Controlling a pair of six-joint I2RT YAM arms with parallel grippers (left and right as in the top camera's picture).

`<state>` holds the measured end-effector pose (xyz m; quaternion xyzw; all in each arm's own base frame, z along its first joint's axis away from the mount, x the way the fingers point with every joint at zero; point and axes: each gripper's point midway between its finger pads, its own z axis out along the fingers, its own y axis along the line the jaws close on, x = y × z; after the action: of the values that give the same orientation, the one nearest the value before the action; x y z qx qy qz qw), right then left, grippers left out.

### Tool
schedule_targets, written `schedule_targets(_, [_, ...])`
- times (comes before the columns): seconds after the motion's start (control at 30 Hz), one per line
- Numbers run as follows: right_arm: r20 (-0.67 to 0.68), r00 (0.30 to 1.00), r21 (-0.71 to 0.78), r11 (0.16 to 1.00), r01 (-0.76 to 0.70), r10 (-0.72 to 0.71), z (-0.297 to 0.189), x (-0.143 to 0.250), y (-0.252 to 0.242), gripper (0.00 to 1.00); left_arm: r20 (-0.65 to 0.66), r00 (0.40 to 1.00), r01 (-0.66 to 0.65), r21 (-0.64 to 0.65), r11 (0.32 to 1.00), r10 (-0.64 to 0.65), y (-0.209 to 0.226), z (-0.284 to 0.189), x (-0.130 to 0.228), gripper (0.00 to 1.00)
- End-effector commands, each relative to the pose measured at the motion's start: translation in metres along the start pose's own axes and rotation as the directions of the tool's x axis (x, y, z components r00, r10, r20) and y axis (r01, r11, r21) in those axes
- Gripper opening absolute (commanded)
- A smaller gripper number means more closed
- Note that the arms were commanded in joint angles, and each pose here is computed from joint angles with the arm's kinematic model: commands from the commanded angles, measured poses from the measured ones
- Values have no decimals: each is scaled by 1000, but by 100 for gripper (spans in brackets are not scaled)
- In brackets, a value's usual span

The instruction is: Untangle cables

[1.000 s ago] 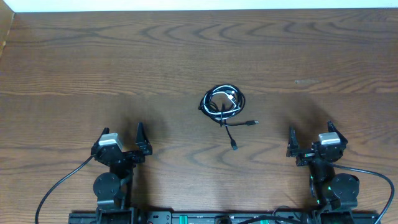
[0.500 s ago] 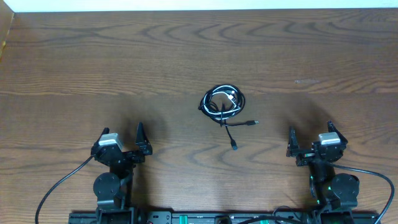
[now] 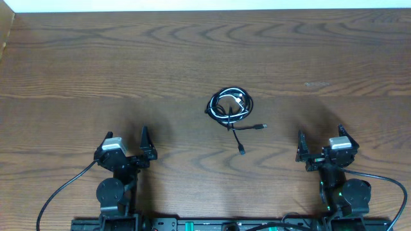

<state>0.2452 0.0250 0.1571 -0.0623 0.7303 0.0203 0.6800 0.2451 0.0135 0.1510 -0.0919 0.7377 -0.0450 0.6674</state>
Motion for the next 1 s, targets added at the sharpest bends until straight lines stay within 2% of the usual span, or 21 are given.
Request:
schedule_targets(0.0, [0, 1000, 5, 1000, -12, 12, 0, 0, 0, 99, -52, 998, -21, -30, 999, 19, 7, 0, 15, 100])
schedule_targets(0.97, [-10, 1000, 65, 997, 29, -28, 0, 2, -11, 99, -49, 999, -21, -28, 999, 19, 6, 0, 14, 100])
